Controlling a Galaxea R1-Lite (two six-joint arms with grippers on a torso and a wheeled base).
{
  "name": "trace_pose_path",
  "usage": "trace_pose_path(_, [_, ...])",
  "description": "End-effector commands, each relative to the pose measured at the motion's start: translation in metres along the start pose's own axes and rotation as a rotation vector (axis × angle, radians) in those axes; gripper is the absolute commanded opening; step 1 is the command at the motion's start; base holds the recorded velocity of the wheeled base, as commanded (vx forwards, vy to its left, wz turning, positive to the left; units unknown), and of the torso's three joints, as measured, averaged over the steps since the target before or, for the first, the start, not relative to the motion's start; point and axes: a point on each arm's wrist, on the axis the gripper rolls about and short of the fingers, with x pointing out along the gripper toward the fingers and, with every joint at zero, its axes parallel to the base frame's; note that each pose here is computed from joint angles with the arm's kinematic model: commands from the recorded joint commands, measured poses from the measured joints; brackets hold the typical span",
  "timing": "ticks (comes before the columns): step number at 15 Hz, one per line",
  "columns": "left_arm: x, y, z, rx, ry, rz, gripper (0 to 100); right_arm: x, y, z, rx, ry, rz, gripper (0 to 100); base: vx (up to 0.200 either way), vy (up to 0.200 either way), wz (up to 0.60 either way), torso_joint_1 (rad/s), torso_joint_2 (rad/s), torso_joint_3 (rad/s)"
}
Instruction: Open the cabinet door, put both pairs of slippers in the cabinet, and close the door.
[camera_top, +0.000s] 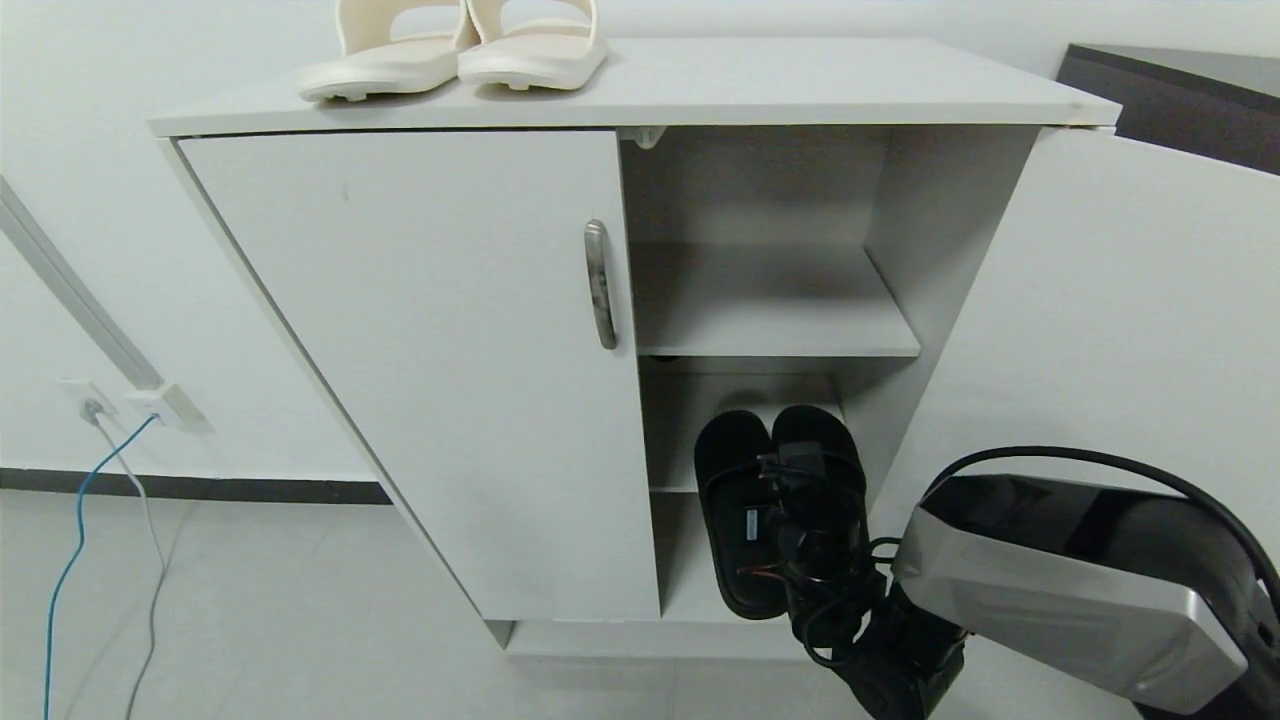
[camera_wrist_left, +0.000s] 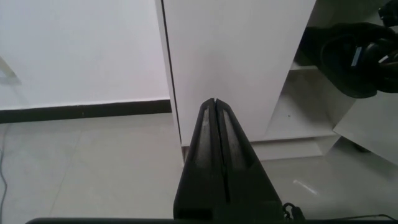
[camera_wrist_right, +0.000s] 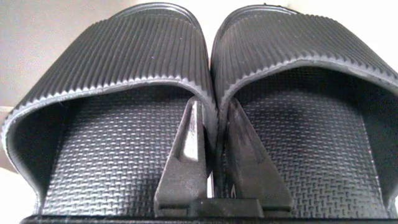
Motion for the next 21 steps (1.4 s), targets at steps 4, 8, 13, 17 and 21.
trace_pose_path(4, [0.000, 0.000, 0.000, 0.000, 0.001, 0.001, 0, 0.033, 0.001, 0.011, 0.034, 0.059, 0.023, 0, 0.000, 0.000, 0.00, 0.000, 0.00, 0.000])
trace_pose_path(8, [0.000, 0.000, 0.000, 0.000, 0.001, 0.001, 0, 0.070, 0.002, 0.008, 0.059, 0.070, -0.004, 0, 0.000, 0.000, 0.00, 0.000, 0.00, 0.000])
trace_pose_path(13, [0.000, 0.000, 0.000, 0.000, 0.001, 0.002, 0, 0.104, 0.008, 0.001, 0.058, 0.069, -0.032, 0, 0.000, 0.000, 0.00, 0.000, 0.00, 0.000])
trace_pose_path(17, [0.000, 0.000, 0.000, 0.000, 0.001, 0.002, 0, 0.127, 0.005, 0.001, 0.070, 0.051, -0.060, 0, 0.000, 0.000, 0.00, 0.000, 0.00, 0.000])
trace_pose_path(21, [0.000, 0.000, 0.000, 0.000, 0.001, 0.002, 0, 0.138, 0.004, 0.008, 0.089, 0.020, -0.070, 0, 0.000, 0.000, 0.00, 0.000, 0.00, 0.000])
